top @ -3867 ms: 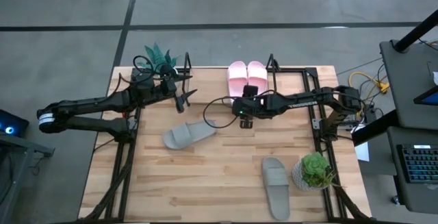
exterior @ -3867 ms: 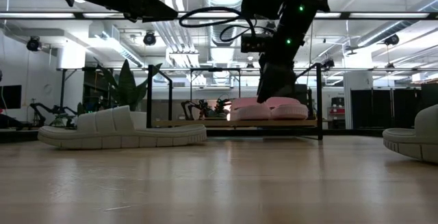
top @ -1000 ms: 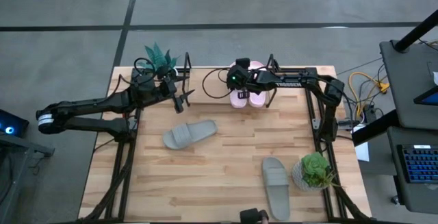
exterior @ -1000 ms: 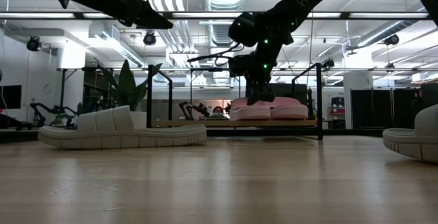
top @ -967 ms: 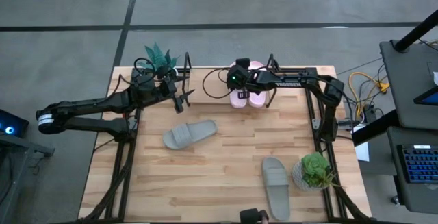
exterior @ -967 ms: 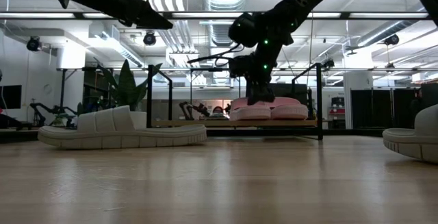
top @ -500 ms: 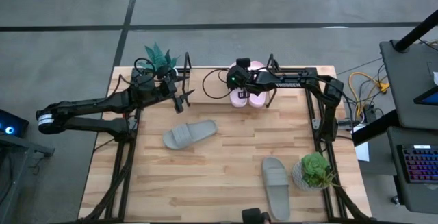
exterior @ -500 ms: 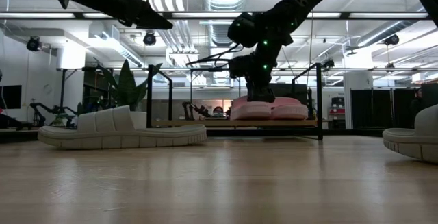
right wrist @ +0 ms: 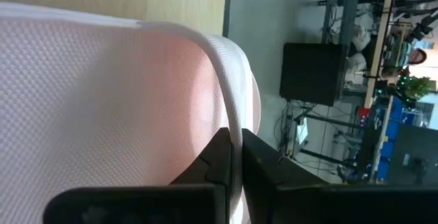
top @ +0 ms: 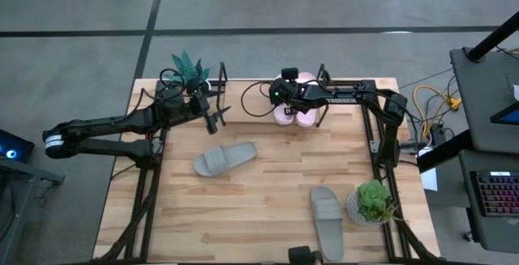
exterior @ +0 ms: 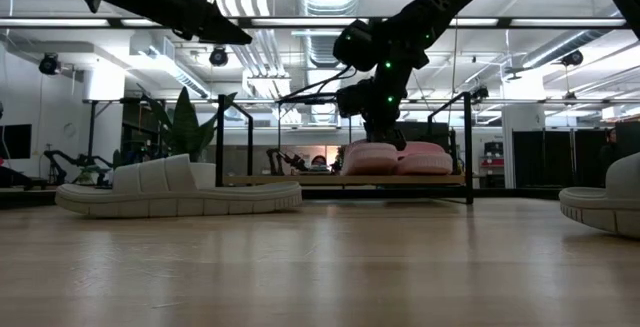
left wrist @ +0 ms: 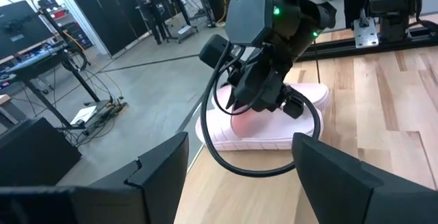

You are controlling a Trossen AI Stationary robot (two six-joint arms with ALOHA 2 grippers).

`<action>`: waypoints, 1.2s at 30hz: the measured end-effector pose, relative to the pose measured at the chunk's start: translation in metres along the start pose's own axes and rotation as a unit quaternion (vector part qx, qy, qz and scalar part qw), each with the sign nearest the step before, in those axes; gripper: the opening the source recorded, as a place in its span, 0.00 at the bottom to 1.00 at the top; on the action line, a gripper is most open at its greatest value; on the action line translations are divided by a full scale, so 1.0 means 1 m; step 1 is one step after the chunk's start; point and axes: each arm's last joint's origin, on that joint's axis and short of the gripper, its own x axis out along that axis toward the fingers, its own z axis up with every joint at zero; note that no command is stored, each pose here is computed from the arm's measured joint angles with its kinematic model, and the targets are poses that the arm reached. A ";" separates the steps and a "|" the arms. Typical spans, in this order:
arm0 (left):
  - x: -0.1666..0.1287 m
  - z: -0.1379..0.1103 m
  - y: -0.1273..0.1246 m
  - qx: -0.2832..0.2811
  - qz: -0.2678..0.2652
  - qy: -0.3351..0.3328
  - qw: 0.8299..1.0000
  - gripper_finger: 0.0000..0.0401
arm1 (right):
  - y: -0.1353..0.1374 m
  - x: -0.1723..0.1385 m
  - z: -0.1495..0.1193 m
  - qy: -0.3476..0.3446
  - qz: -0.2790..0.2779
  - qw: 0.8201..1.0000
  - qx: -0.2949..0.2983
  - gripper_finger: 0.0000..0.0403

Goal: Pick and place slides into the shelf
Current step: Put the pink slide on the shelf, then put the top gray slide on the shelf

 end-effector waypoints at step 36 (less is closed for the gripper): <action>0.000 -0.004 -0.001 0.004 -0.007 0.022 1.000 0.61 | -0.041 -0.087 0.012 0.001 0.040 0.997 0.066 0.47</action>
